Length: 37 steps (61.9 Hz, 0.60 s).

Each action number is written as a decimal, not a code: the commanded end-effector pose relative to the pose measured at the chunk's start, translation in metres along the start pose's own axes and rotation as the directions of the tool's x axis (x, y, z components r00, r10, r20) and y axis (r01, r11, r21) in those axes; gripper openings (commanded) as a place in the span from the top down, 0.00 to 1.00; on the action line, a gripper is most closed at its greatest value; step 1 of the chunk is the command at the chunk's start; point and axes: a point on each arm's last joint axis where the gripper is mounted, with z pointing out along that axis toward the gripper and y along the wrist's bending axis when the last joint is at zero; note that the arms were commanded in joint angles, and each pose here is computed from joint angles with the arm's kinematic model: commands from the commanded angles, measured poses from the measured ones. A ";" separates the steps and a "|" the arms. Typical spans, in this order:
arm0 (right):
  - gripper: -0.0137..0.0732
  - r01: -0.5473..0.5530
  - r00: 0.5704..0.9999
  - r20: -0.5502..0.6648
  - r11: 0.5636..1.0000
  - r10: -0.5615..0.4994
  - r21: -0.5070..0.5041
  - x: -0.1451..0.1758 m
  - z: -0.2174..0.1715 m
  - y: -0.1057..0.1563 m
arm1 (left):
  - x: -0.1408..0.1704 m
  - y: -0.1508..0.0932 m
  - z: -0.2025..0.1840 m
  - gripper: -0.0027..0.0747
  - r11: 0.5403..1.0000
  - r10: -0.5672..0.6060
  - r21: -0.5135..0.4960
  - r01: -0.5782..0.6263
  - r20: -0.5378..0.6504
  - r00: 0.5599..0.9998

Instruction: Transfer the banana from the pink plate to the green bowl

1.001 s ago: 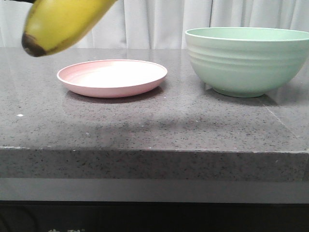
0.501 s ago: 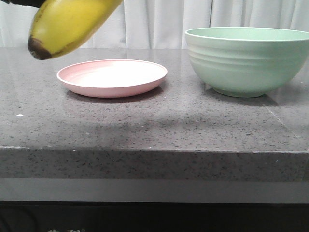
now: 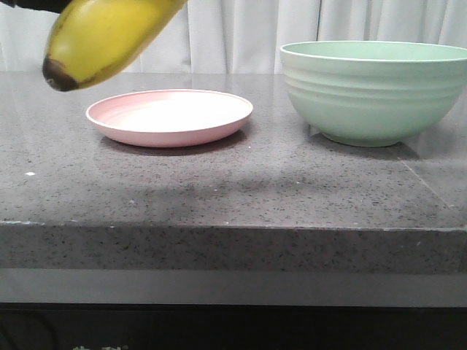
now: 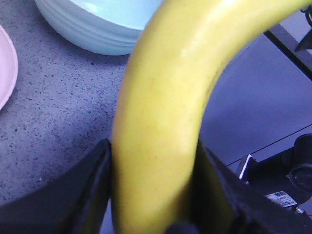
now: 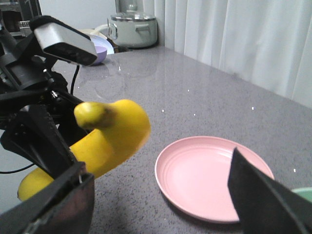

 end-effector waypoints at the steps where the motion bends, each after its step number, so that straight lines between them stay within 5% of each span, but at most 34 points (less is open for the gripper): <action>1: 0.17 0.038 0.995 0.093 0.998 -0.034 -0.042 -0.014 0.004 0.005 | -0.012 -0.011 -0.006 0.71 0.999 -0.012 0.035 0.010 0.078 0.997; 22: 0.17 0.023 0.997 0.071 0.990 -0.013 -0.137 -0.019 0.041 0.008 | -0.012 -0.011 -0.006 0.71 0.999 -0.012 0.035 0.010 0.078 0.997; 37: 0.17 -0.101 0.985 0.115 0.966 0.131 -0.237 -0.017 0.071 -0.001 | -0.012 -0.011 -0.006 0.71 0.999 -0.012 0.035 0.010 0.078 0.997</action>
